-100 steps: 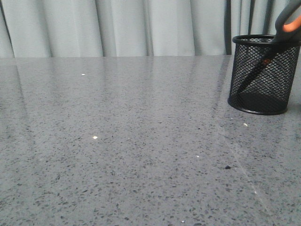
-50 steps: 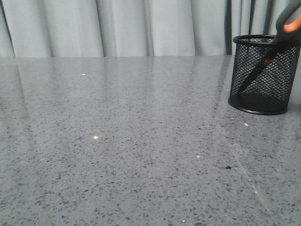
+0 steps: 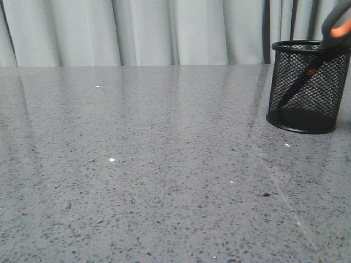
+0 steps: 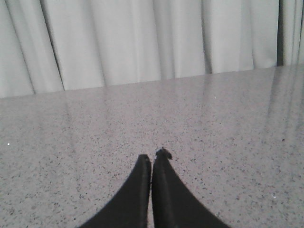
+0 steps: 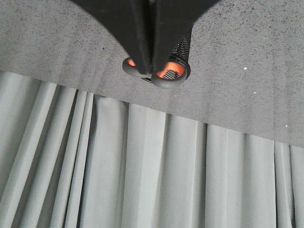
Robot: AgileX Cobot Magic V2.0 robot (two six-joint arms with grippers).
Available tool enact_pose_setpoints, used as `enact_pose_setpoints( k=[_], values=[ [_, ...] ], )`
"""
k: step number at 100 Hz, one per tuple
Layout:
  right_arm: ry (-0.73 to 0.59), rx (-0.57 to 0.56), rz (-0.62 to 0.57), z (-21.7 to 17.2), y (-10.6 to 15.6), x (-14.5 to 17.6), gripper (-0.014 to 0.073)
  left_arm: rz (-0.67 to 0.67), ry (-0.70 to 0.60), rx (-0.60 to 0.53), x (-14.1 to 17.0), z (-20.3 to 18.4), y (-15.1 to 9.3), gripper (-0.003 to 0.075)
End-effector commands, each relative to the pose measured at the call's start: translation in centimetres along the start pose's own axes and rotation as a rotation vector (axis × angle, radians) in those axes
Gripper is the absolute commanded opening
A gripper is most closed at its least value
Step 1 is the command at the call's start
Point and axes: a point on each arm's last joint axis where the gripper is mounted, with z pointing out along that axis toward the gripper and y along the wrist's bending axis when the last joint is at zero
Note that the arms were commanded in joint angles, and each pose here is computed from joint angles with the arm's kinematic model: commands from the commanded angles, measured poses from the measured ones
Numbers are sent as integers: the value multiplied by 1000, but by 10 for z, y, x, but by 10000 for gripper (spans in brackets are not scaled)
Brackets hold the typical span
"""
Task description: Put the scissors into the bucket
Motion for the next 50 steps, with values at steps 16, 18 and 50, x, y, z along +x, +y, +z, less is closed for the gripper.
enact_pose_setpoints(
  k=[16, 18, 50],
  values=[
    [-67, 31, -7, 0, -3, -11, -57, -11, 59, 3, 16, -1, -1, -20],
    [-67, 31, -7, 0, -3, -11, -57, -11, 71, 5, 18, -2, -1, -20],
    [-67, 31, -7, 0, -3, -11, -57, 4, 223, 17, 32, -5, -2, -20]
  ],
)
